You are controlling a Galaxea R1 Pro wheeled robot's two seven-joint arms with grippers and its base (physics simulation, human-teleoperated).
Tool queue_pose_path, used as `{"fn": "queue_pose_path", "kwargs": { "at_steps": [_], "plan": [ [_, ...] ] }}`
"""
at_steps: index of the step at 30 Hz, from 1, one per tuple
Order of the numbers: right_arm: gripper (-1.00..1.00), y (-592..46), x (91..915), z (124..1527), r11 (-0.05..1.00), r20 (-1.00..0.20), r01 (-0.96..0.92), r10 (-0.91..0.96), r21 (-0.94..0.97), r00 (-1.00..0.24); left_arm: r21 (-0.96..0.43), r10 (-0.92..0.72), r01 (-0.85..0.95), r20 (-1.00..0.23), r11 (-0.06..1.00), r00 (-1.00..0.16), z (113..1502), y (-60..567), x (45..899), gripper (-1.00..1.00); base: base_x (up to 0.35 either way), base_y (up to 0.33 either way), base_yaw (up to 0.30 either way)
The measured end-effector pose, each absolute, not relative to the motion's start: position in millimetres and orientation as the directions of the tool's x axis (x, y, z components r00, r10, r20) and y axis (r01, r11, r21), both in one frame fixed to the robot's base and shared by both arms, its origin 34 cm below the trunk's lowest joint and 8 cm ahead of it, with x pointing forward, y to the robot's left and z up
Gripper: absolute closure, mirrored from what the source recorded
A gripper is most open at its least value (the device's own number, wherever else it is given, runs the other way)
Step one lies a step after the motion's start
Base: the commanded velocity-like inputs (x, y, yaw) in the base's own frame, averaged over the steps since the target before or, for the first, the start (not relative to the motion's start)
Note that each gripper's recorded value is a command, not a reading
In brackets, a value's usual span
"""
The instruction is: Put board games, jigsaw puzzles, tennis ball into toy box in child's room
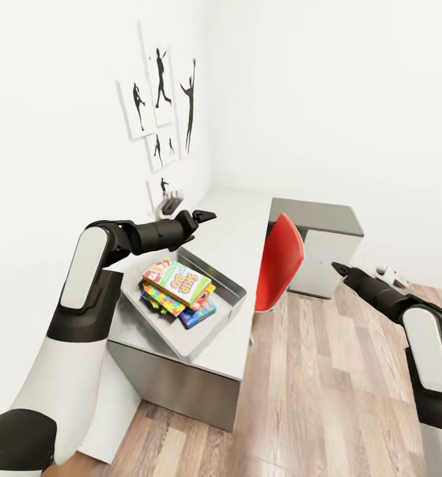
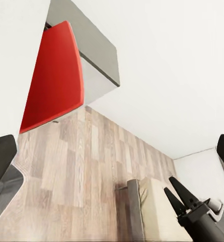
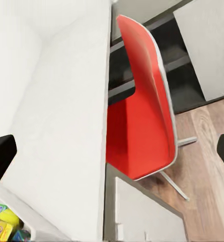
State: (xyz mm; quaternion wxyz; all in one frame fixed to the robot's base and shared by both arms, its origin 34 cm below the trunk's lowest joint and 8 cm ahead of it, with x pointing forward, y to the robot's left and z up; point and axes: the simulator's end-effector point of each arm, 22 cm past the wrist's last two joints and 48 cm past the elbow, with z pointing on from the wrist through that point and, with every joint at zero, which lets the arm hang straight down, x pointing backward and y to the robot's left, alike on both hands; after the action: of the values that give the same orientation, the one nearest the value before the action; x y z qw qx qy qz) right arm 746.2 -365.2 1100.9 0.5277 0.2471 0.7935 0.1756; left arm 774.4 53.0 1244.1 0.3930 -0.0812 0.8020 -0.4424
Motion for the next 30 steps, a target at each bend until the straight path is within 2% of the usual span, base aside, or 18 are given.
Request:
{"fn": "queue_pose_path", "kwargs": {
  "at_steps": [8,17,22,30],
  "plan": [
    [-1.0,-404,726,1084,0.811,-0.739,0.28,0.584,0.514,-0.335,-0.771,-0.472,0.225,-0.562,0.595,-0.68,1246,49,773,-1.0,0.0,0.0,-0.289],
    [-1.0,-439,700,1049,0.811,-0.691,0.357,0.583,0.464,-0.426,-0.777,-0.469,0.233,-0.559,0.585,-0.684,1249,42,771,-1.0,0.0,0.0,-0.289],
    [-1.0,-469,678,1005,0.795,-0.611,0.438,0.604,0.419,-0.512,-0.765,-0.439,0.261,-0.574,0.589,-0.691,1252,26,766,-1.0,0.0,0.0,-0.289],
    [-1.0,-492,665,994,0.796,-0.591,0.465,0.602,0.388,-0.536,-0.75,-0.4,0.301,-0.595,0.589,-0.697,1259,3,759,-1.0,0.0,0.0,-0.289]
  ]
}}
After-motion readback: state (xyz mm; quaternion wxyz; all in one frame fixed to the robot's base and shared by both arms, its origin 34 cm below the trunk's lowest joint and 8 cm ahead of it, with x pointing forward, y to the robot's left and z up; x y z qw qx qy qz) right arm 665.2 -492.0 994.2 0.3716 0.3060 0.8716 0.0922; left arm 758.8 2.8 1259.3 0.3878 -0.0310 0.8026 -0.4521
